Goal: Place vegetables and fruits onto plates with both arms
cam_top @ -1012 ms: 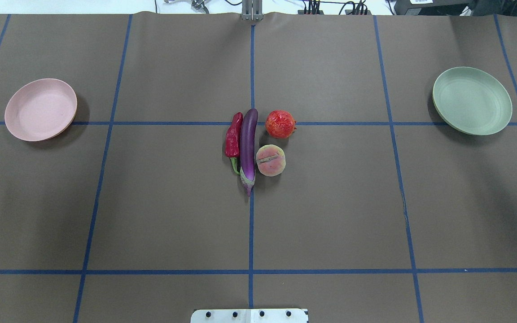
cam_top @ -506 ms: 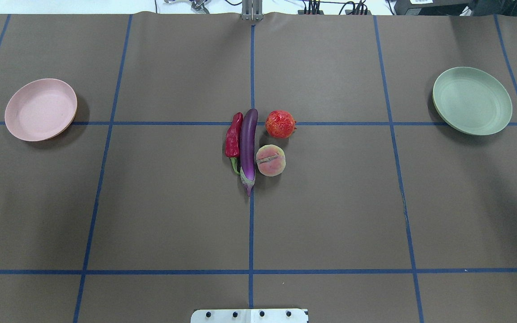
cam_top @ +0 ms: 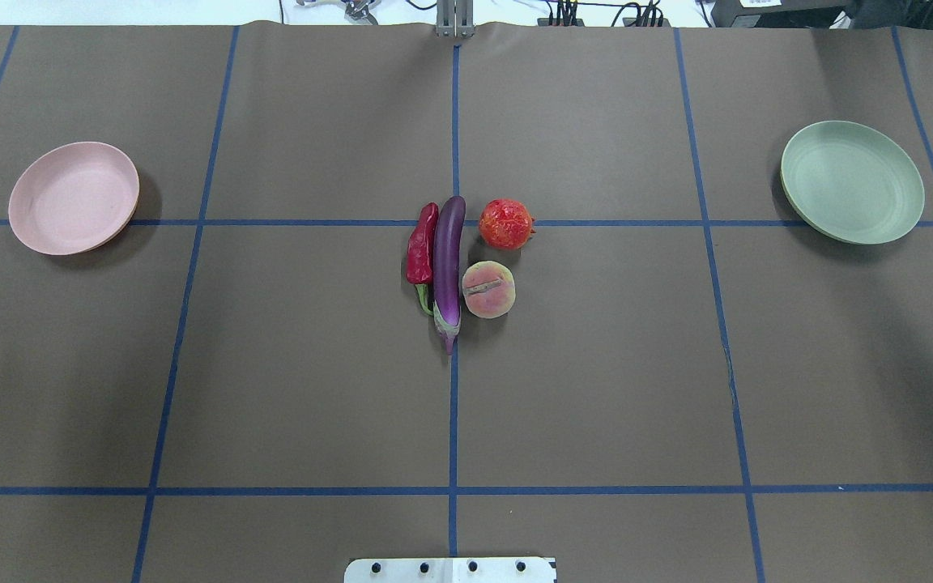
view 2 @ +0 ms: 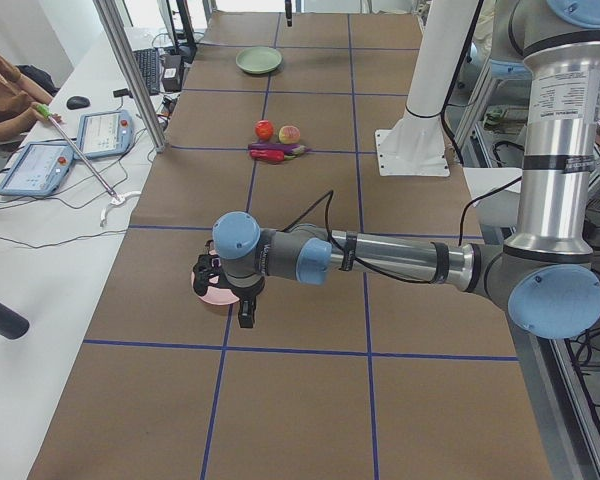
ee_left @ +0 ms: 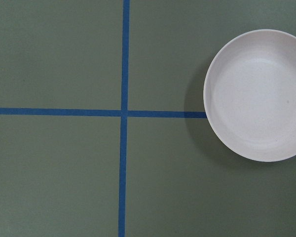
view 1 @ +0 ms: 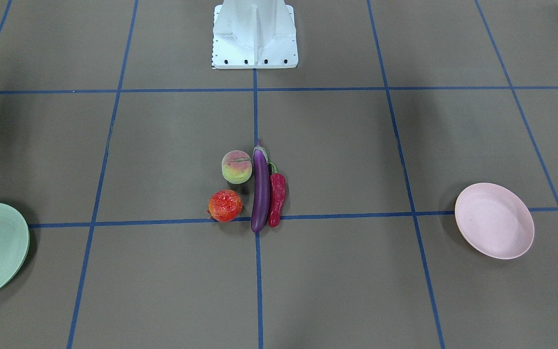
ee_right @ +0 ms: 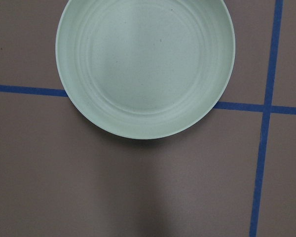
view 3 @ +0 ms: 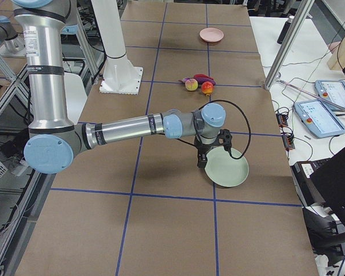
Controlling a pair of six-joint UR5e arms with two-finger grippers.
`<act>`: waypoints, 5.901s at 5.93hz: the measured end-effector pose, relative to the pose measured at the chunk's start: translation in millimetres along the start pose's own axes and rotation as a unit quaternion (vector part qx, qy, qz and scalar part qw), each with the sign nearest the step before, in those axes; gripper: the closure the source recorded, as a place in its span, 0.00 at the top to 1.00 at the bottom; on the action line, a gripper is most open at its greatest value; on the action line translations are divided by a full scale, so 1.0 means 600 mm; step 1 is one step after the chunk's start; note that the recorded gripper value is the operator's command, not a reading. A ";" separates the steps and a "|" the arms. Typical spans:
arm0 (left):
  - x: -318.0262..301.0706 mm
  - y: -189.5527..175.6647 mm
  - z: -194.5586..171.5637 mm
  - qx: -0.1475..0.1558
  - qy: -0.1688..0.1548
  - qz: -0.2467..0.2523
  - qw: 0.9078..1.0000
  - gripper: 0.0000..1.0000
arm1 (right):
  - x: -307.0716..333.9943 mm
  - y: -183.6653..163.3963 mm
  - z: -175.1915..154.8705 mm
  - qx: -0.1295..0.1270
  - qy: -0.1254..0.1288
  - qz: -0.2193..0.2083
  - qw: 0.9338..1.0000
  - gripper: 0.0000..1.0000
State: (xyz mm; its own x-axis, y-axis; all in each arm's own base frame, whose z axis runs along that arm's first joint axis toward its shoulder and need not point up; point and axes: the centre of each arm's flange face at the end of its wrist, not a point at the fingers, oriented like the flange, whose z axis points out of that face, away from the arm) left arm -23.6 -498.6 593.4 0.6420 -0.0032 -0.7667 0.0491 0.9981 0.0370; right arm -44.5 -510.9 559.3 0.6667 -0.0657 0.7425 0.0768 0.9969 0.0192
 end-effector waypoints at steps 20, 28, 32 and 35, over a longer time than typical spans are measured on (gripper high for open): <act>1.050 -0.110 0.377 -0.022 0.102 0.008 0.994 0.65 | 0.005 0.060 0.022 0.000 -0.077 -0.020 0.997 1.00; 1.070 -0.116 0.385 -0.019 0.119 -0.002 0.993 0.61 | 0.007 0.061 0.023 -0.001 -0.078 -0.018 0.997 1.00; 1.077 -0.107 0.397 -0.023 0.120 0.001 0.992 0.43 | 0.008 0.062 0.023 -0.002 -0.078 -0.017 0.997 1.00; 1.084 -0.092 0.408 -0.031 0.120 0.004 0.992 0.00 | 0.008 0.064 0.024 -0.004 -0.083 -0.016 0.996 1.00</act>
State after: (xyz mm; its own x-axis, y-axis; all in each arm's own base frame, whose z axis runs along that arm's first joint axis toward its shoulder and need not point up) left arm 578.7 -570.9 249.3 0.4410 0.0126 -0.8974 -0.0069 0.9999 0.0107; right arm -49.0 -472.0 573.3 0.5320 -0.0882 0.8421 0.1016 0.9940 0.0400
